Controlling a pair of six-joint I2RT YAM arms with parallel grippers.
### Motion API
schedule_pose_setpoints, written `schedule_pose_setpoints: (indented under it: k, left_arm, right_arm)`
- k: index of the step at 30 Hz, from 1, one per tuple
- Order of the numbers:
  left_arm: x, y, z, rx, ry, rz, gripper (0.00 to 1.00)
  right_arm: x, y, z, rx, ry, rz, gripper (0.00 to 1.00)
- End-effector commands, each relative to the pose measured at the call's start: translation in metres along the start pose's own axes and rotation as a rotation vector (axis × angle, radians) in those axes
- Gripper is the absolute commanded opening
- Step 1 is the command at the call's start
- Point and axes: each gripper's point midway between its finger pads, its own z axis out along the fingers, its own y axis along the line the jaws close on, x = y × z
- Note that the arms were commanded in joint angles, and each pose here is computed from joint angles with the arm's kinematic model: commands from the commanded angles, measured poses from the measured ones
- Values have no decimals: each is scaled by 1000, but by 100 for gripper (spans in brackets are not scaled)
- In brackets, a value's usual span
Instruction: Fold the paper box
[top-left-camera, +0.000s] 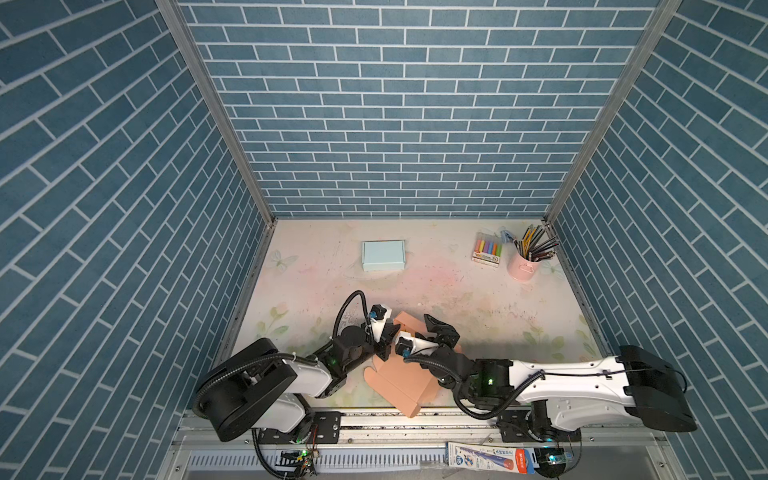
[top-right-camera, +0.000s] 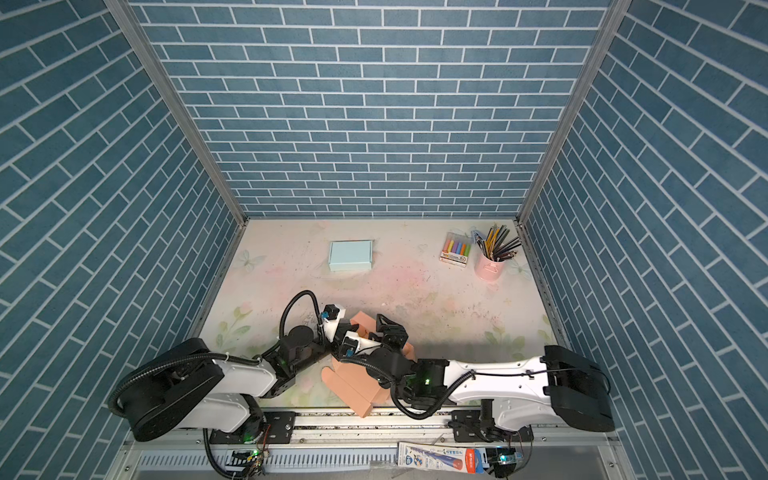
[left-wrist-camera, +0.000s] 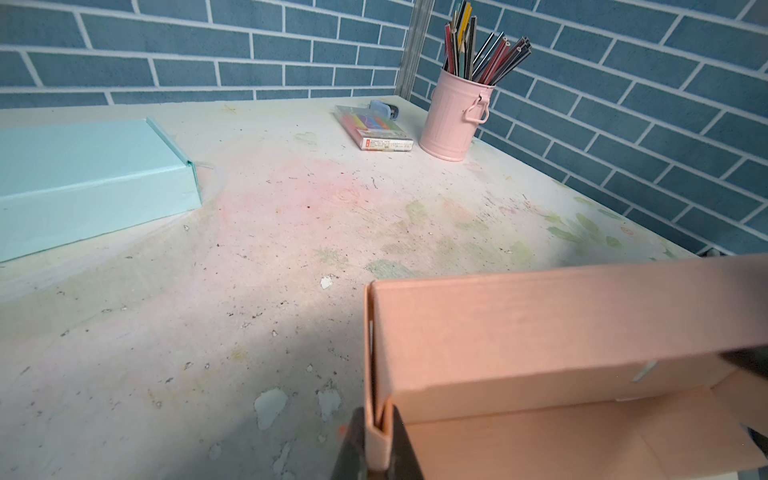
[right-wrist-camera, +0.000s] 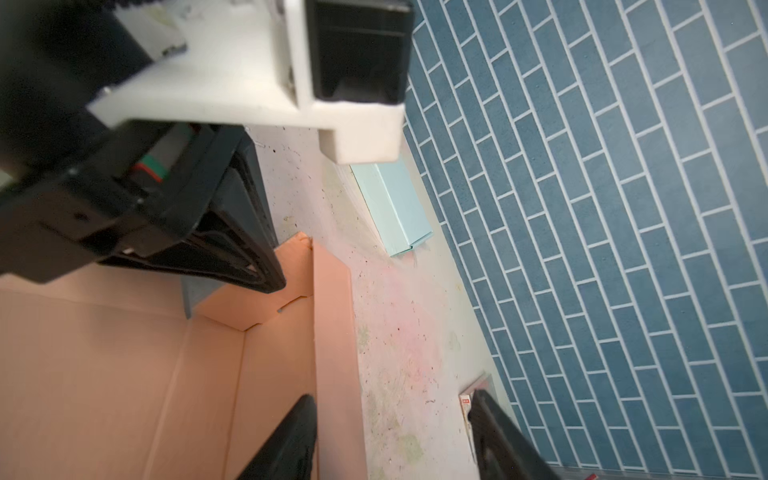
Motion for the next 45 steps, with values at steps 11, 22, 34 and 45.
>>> schedule_pose_setpoints:
  k: [11,22,34,45]
  left_arm:
    - [-8,4,-3,-82,0,68,10]
    - [-14,2,-3,-117,-3,112,10]
    - [-8,5,-1,-151,14,137,11]
    - [7,12,4,-177,31,132,16]
  right_arm:
    - [-33,-55,-22,-404,-186,834,70]
    - [16,-35,40,-595,73,1145,67]
    - [33,16,69,-773,174,1232,60]
    - [35,48,68,-925,190,1293,46]
